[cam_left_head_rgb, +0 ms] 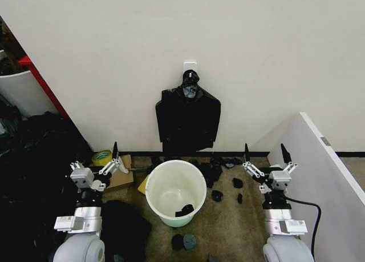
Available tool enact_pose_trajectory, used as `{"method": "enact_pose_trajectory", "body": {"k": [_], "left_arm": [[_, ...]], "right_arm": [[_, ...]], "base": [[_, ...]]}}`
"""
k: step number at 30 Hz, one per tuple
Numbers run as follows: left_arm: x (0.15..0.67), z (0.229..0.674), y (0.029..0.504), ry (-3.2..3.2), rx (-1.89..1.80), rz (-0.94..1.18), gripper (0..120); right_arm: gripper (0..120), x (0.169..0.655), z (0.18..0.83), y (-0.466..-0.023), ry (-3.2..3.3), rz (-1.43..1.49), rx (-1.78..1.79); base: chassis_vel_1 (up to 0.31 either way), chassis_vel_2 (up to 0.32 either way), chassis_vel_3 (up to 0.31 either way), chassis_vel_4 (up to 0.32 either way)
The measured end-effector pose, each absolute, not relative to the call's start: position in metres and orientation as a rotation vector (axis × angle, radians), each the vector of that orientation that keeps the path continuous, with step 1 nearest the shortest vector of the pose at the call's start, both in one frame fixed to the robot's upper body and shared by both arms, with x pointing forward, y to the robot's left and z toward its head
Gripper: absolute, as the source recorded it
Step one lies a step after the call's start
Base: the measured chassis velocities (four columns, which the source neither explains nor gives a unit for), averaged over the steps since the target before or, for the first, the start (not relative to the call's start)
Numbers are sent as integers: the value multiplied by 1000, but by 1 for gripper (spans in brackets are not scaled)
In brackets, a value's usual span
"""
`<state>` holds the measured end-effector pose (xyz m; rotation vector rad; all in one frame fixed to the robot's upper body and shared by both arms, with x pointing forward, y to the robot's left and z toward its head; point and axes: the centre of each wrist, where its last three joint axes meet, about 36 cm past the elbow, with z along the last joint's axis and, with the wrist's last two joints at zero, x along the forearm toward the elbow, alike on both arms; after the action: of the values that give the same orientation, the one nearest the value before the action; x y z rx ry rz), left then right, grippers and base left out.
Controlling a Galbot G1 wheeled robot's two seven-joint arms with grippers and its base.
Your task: Place the garbage bag over the trash bin.
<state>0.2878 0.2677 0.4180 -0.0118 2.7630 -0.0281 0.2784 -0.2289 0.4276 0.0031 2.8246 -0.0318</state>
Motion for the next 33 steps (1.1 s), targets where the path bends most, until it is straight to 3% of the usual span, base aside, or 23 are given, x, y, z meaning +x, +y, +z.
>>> {"method": "enact_pose_trajectory", "body": {"k": [5,13,33], "left_arm": [[286,434,253,2795,25,-96,100],[284,464,235,2890,20,-227,100],[296,439,241,2950,34,-196,100]], "right_arm": [[100,277,453,-226,2887,147,19],[100,282,446,-230,2881,147,-18],[100,298,415,-217,2894,96,-57]], "base": [[0,0,0,0],[0,0,0,0],[0,0,0,0]]}}
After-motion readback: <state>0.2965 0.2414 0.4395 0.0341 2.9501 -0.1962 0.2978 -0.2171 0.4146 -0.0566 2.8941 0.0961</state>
